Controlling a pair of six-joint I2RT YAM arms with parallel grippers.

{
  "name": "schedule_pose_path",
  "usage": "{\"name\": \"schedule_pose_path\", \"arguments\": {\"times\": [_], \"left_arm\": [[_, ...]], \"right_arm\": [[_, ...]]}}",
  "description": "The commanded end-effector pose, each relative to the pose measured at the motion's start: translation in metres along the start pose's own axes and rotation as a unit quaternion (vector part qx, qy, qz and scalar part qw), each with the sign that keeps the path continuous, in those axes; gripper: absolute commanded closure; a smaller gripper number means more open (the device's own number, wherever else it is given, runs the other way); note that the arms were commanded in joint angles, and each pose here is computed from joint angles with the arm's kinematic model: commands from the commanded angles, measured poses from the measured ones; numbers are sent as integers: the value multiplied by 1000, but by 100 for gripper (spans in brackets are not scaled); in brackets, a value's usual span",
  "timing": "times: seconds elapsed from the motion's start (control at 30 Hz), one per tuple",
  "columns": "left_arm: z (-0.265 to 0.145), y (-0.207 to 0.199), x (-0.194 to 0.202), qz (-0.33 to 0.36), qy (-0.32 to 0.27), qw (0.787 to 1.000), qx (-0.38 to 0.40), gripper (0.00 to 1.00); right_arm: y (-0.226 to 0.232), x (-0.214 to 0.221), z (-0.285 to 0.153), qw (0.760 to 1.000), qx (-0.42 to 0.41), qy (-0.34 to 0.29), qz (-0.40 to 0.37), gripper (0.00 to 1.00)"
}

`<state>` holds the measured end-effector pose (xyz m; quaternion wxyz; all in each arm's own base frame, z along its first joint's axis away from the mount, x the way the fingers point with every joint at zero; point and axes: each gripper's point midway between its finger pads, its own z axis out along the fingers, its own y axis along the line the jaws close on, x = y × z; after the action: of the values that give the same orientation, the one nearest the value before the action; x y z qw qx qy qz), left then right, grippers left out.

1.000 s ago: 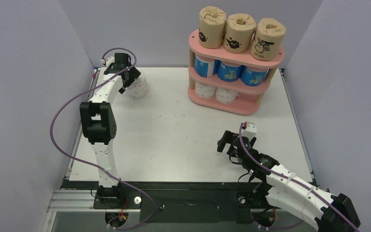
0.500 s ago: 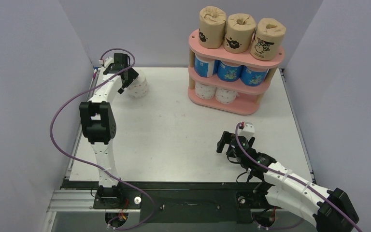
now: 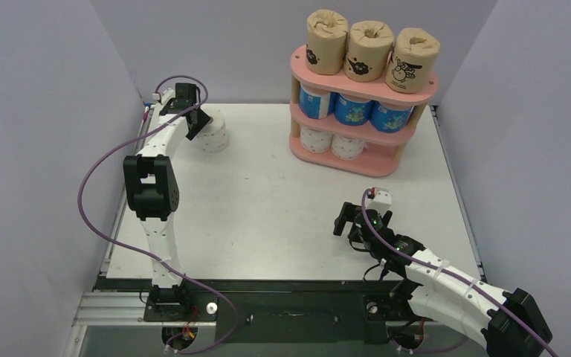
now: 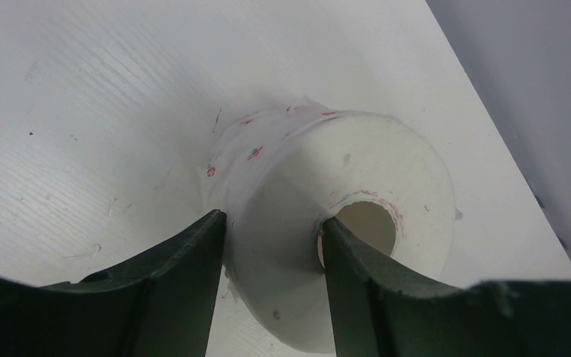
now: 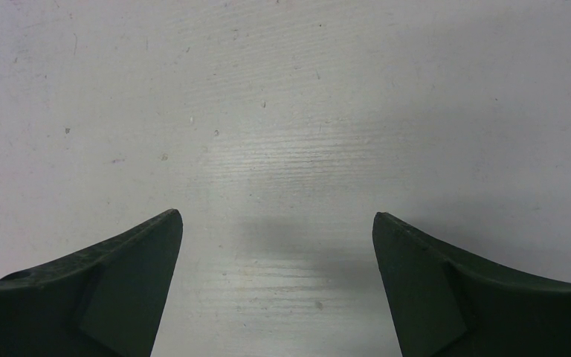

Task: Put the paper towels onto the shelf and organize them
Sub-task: Pick up the paper towel from the center of the board, then place the paper towel at the center of the board.

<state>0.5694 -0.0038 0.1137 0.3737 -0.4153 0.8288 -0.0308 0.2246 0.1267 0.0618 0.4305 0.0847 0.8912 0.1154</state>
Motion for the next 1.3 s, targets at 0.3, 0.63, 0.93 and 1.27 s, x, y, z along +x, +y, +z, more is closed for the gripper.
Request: {"name": "schedule_pose_path", "arguments": {"times": [0.3, 0.63, 0.93, 1.27], "left_arm": [[-83, -9, -2, 15, -17, 997, 78, 65], [-214, -31, 108, 116, 11, 972, 203, 64], [-301, -42, 229, 203, 47, 932, 297, 63], [-317, -37, 311, 268, 67, 901, 333, 63]], "right_arm": [[0, -33, -17, 998, 4, -49, 25, 6], [-14, -75, -48, 992, 40, -109, 39, 2], [-6, -87, -69, 987, -4, -90, 130, 0], [-8, -79, -76, 979, -29, -90, 182, 0]]}}
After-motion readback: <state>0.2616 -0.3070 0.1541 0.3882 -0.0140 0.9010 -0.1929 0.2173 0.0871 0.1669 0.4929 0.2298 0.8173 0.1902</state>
